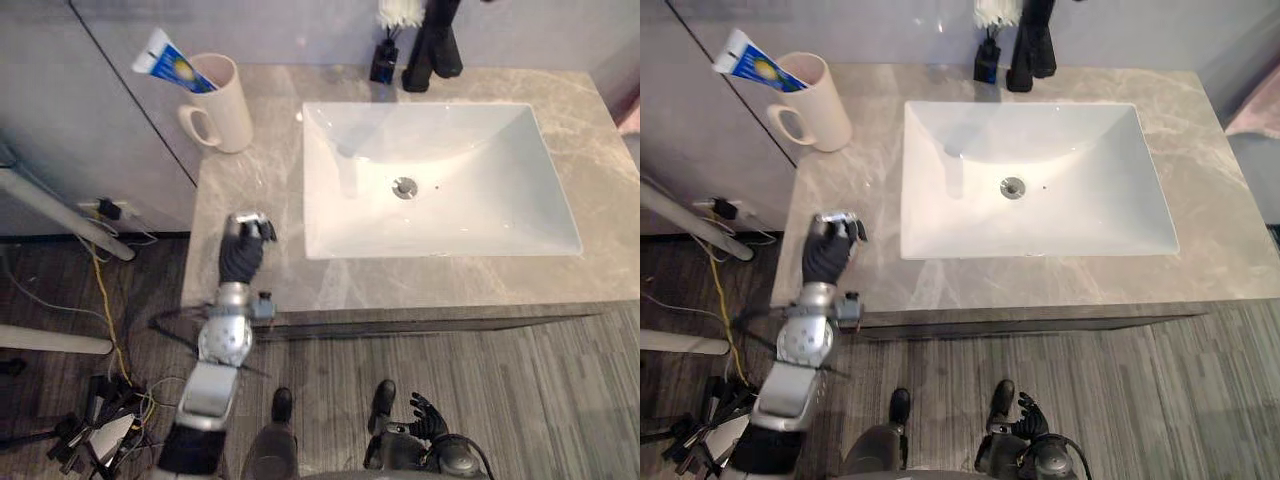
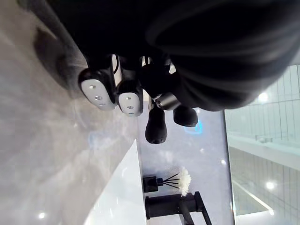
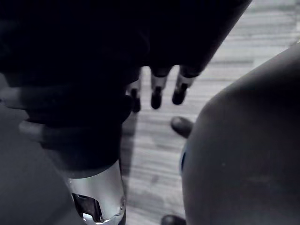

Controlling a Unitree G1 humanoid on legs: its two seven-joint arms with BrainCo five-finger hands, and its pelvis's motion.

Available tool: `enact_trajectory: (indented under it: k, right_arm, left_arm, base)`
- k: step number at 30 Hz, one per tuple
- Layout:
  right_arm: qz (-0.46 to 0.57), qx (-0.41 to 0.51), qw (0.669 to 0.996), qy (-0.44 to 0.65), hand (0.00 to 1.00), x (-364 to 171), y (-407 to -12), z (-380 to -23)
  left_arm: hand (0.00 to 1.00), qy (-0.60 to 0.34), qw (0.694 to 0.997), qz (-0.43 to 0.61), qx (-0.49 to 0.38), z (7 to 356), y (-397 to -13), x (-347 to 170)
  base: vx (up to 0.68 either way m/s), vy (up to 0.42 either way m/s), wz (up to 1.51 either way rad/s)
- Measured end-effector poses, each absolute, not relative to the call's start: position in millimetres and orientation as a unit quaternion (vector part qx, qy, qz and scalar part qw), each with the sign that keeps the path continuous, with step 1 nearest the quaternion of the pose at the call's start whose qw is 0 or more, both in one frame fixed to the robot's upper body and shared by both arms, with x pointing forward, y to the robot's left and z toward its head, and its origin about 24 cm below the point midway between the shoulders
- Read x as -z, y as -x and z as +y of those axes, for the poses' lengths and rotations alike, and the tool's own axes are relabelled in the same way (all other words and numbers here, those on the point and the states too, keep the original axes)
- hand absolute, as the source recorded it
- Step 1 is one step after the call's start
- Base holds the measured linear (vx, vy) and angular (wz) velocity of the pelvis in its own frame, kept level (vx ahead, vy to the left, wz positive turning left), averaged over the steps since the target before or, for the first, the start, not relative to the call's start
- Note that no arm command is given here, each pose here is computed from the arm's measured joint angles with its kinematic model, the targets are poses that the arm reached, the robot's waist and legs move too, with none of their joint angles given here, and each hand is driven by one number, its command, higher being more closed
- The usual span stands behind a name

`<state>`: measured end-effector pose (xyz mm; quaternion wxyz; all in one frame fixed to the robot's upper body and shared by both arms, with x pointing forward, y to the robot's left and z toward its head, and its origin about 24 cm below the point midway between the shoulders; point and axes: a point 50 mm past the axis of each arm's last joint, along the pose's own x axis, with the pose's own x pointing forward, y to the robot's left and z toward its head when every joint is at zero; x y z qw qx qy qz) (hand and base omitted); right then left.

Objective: Organize washtable

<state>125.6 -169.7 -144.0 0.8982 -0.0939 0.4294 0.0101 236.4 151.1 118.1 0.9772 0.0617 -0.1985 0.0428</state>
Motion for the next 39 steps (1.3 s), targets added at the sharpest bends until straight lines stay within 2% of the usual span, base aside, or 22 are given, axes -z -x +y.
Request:
enact_trajectory:
  k: [5,8,12,13,15,17,19,21,25,26,27,39]
  right_arm:
    - [0.45,-0.006,0.887,0.106,0.0,148.5,-115.4,-179.5]
    - [0.47,-0.003,0.876,0.11,0.0,152.4,-108.2,-183.4]
    - [0.486,-0.004,0.868,0.102,0.0,155.5,-103.5,-180.1]
    - [0.487,-0.007,0.868,0.098,0.0,155.9,-103.2,-176.7]
    - [0.487,-0.012,0.869,0.09,0.0,156.4,-103.6,-170.6]
    - [0.487,-0.017,0.869,0.084,0.0,156.6,-103.7,-166.2]
    - [0.489,-0.021,0.868,0.086,0.0,157.2,-102.7,-163.3]
    - [0.495,-0.01,0.866,0.075,0.0,158.6,-100.0,-162.5]
    - [0.501,-0.002,0.863,0.063,0.0,160.3,-100.2,-160.3]
    - [0.501,-0.002,0.863,0.063,0.0,160.3,-100.2,-160.1]
    - [0.502,-0.003,0.863,0.062,0.0,160.4,-100.5,-159.2]
    - [0.475,-0.026,0.875,0.084,0.0,154.8,-126.0,-151.1]
  left_arm:
    - [1.0,-0.044,0.98,-0.184,-0.057,156.5,-205.3,-109.3]
    - [1.0,0.005,0.991,-0.125,-0.054,156.4,-189.8,-86.2]
    - [1.0,0.057,0.993,0.06,-0.08,163.4,-172.8,-6.2]
    - [1.0,0.055,0.983,0.148,-0.092,167.7,-159.7,29.9]
    - [1.0,0.048,0.965,0.234,-0.104,171.9,-142.4,64.6]
    - [1.0,0.036,0.936,0.329,-0.118,174.9,-117.9,100.1]
    - [1.0,0.039,0.894,0.427,-0.127,174.4,-87.3,133.7]
    - [1.0,0.036,0.882,0.445,-0.148,183.0,-82.2,141.0]
    - [1.0,0.033,0.831,0.519,-0.197,195.5,-57.3,159.2]
    - [1.0,0.036,0.829,0.52,-0.202,195.9,-56.0,159.5]
    - [0.0,0.039,0.827,0.52,-0.21,196.5,-55.3,159.5]
    - [0.0,0.044,0.836,0.493,-0.237,198.3,-68.4,155.8]
  base:
    - [0.02,-0.005,0.25]
    - [0.05,-0.009,0.37]
    - [0.02,-0.012,0.35]
    - [-0.02,-0.015,0.35]
    - [-0.02,-0.009,0.28]
    - [-0.02,-0.005,0.31]
    - [-0.02,-0.007,0.48]
    - [-0.02,-0.013,0.43]
    - [0.0,-0.008,0.17]
    - [0.01,-0.003,0.07]
    - [0.0,0.0,0.0]
    - [-0.05,0.026,0.11]
